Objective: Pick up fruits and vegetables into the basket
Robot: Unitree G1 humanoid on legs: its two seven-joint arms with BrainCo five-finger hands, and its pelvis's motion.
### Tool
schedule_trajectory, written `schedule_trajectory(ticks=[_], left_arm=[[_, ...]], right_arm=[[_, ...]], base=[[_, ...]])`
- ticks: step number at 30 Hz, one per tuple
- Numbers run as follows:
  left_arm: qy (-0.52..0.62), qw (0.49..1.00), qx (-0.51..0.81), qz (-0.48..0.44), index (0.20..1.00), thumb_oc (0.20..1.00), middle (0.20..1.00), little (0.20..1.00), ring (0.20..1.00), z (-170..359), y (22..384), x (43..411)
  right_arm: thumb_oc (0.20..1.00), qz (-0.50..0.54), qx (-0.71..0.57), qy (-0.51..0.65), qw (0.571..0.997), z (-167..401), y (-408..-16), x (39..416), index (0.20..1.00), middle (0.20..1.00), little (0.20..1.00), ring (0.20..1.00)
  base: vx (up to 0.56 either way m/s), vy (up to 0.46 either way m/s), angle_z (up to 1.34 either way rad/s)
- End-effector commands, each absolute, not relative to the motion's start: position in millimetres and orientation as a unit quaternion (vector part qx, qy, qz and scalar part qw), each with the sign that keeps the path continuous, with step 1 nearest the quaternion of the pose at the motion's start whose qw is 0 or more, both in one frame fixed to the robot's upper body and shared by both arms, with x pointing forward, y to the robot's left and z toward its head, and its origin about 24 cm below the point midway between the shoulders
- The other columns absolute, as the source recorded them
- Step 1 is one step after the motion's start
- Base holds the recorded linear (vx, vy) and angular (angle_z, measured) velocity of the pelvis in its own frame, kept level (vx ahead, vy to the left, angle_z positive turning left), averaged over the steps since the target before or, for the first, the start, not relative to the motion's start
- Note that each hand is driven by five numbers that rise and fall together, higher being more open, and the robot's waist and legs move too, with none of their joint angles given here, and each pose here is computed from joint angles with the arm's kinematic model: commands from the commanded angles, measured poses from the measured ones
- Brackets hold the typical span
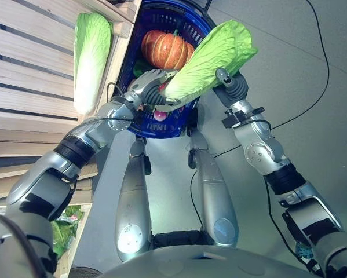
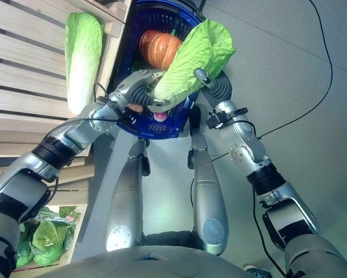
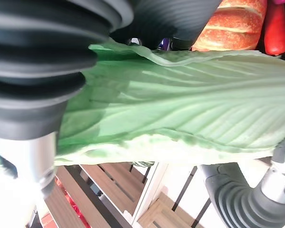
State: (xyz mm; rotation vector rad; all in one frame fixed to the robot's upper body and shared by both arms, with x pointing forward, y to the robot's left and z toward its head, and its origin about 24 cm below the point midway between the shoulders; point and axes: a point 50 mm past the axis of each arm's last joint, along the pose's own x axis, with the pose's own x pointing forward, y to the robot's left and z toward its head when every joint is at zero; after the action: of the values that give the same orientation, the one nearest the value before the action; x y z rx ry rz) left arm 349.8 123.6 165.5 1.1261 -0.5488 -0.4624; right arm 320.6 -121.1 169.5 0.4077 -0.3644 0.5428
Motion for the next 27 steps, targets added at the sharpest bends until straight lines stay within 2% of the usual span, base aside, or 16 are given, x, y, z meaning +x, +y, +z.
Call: schedule_trajectory(ticks=[1,3,5,8,10,11,13,19,21,22,24,27], left_arm=[[-0.28,0.784,0.5,-0.24,0.313,0.313,0.313,0.313,0.313,164.6,112.9,337.9],[-0.286,0.786,0.492,-0.24,0.238,0.238,0.238,0.238,0.238,166.6,111.9,337.2],[-0.291,0.787,0.489,-0.239,0.2,0.2,0.2,0.2,0.2,166.8,110.9,336.5],[-0.292,0.788,0.487,-0.238,0.2,0.2,0.2,0.2,0.2,166.8,109.6,336.3],[-0.293,0.789,0.485,-0.237,0.282,0.282,0.282,0.282,0.282,166.2,109.6,335.8],[-0.294,0.79,0.484,-0.236,0.451,0.451,0.451,0.451,0.451,165.6,109.2,335.7],[-0.297,0.792,0.481,-0.232,1.0,1.0,1.0,1.0,1.0,167.1,108.9,335.7],[-0.296,0.822,0.435,-0.216,1.0,1.0,1.0,1.0,1.0,169.4,110.3,337.1],[-0.295,0.87,0.338,-0.205,1.0,1.0,1.0,1.0,1.0,169.1,111.8,335.2],[-0.297,0.875,0.326,-0.202,1.0,1.0,1.0,1.0,1.0,170.2,111.8,335.1],[-0.304,0.913,0.211,-0.173,1.0,1.0,1.0,1.0,1.0,170.0,116.5,332.4],[-0.313,0.928,0.143,-0.145,1.0,1.0,1.0,1.0,1.0,172.5,120.0,331.2]], right_arm=[[0.2,0.332,0.211,-0.279,0.876,208.6,-111.7,297.8,0.2,0.2,0.2,0.2],[0.2,0.334,0.21,-0.278,0.876,208.8,-110.3,297.7,0.2,0.2,0.2,0.2],[0.2,0.336,0.21,-0.276,0.876,207.6,-109.4,298.1,0.2,0.2,0.2,0.2],[0.2,0.342,0.212,-0.273,0.874,207.2,-107.9,297.9,0.2,0.2,0.2,0.2],[0.2,0.345,0.211,-0.272,0.873,206.4,-106.8,297.2,0.2,0.2,0.2,0.2],[0.2,0.346,0.211,-0.271,0.873,206.2,-106.4,297.0,0.2,0.2,0.2,0.2],[0.2,0.348,0.21,-0.271,0.873,206.5,-105.3,297.1,0.2,0.2,0.2,0.2],[0.2,0.352,0.21,-0.269,0.872,206.0,-102.1,297.3,0.2,0.2,0.2,0.2],[0.2,0.346,0.212,-0.269,0.873,203.1,-101.2,296.5,0.2,0.2,0.2,0.2],[0.2,0.346,0.211,-0.271,0.873,203.6,-101.1,296.6,0.2,0.2,0.2,0.2],[0.2,0.342,0.212,-0.271,0.875,199.6,-100.0,297.0,0.2,0.2,0.2,0.2],[0.2,0.339,0.213,-0.273,0.875,198.9,-97.6,296.5,0.2,0.2,0.2,0.2]], base=[[0.0,0.0,0.0],[0.0,0.0,0.0],[0.0,0.0,0.0],[0.0,0.0,0.0],[0.0,0.0,0.0],[0.0,0.0,0.0],[0.0,0.0,0.0],[0.0,0.0,0.0],[0.0,0.0,0.0],[0.0,0.0,0.0],[0.0,0.0,0.0],[0.0,0.0,0.0]])
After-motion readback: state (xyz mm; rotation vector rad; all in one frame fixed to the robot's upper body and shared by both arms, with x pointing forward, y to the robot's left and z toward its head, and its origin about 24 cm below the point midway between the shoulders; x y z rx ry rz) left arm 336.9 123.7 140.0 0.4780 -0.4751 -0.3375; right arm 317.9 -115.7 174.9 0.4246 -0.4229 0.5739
